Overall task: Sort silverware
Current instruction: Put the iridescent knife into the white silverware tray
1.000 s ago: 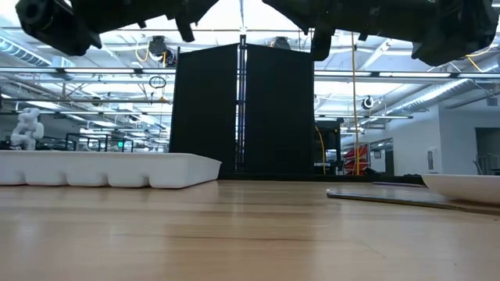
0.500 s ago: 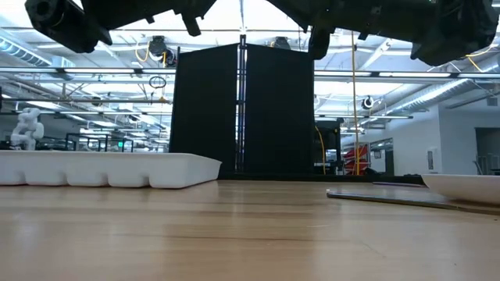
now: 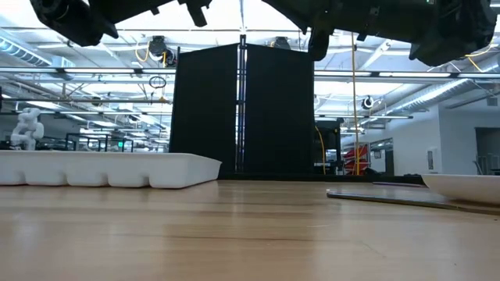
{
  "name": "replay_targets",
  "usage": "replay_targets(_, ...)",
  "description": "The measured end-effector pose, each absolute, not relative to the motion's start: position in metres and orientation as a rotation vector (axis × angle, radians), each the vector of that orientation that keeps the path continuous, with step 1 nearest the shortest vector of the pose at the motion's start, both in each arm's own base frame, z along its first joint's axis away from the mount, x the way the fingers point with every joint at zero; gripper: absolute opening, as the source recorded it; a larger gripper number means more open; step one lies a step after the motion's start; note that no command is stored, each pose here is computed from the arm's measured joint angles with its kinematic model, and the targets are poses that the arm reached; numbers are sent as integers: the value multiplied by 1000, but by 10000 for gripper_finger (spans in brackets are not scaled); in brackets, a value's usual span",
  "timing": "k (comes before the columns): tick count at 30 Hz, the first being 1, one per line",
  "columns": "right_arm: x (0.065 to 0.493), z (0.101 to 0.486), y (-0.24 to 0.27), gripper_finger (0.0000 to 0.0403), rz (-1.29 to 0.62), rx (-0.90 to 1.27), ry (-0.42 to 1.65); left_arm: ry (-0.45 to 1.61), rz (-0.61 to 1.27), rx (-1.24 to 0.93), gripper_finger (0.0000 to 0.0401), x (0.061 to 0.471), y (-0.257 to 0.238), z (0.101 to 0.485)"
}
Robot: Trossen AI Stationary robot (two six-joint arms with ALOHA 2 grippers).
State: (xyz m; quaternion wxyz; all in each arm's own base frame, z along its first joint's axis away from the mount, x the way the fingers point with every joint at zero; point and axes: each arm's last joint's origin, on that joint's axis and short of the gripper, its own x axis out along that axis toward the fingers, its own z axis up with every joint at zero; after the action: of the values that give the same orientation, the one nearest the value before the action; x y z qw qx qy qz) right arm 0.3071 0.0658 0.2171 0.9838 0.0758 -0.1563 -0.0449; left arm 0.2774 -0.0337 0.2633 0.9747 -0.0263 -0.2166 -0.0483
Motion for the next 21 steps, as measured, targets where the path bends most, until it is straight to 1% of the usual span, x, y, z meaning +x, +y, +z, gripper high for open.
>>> replay_targets(3,307,217,66,0,-91,146,-312,-423,-97,-52,179,278,-34,263)
replay_targets(9,307,217,66,0,-93,136,-313,-422,-97,-52,116,278,-34,262)
replay_targets(12,307,217,66,0,-93,134,-317,-430,-97,-52,91,278,-34,263)
replay_targets(21,306,219,66,0,-95,123,-337,-436,-97,-53,41,278,-34,264)
